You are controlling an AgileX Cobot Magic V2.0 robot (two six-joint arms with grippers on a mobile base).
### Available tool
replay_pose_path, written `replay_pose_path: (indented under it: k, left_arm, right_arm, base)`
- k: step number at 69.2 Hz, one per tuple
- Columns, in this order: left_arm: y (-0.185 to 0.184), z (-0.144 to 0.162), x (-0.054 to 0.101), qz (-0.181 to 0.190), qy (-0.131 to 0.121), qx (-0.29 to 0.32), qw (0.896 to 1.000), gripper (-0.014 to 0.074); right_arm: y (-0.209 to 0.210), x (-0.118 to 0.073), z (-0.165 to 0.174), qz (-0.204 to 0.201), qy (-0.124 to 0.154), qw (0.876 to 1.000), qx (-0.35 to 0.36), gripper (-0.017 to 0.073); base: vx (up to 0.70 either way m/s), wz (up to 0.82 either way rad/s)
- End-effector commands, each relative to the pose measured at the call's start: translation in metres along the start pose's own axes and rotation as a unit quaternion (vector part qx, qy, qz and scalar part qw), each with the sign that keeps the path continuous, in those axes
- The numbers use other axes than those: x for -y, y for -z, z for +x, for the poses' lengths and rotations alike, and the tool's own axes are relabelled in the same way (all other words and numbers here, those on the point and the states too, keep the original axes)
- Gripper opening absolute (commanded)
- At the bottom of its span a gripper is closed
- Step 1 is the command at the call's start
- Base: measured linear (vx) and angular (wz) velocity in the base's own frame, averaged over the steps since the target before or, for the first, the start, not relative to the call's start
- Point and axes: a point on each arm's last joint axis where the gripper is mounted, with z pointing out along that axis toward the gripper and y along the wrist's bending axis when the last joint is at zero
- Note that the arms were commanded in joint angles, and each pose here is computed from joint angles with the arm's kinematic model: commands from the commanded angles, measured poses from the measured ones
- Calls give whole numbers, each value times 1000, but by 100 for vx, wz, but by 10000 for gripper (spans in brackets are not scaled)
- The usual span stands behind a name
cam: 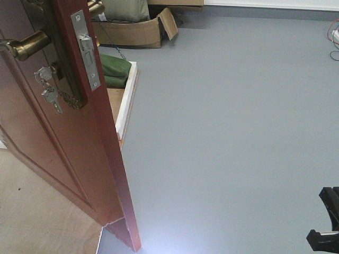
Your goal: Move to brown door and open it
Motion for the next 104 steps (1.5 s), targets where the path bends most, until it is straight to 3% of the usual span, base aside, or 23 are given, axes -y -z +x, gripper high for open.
replay_pose_path:
  k: [1,104]
  left_arm:
    - [7,-15,3,-3,4,31,1000,17]
    - [6,-14,3,-4,4,30,1000,17]
  right_arm:
    - [1,0,-7,2,8,999,47,0]
    - [1,0,-7,2,8,999,47,0]
  base:
    - [0,0]
    - [10,-1]
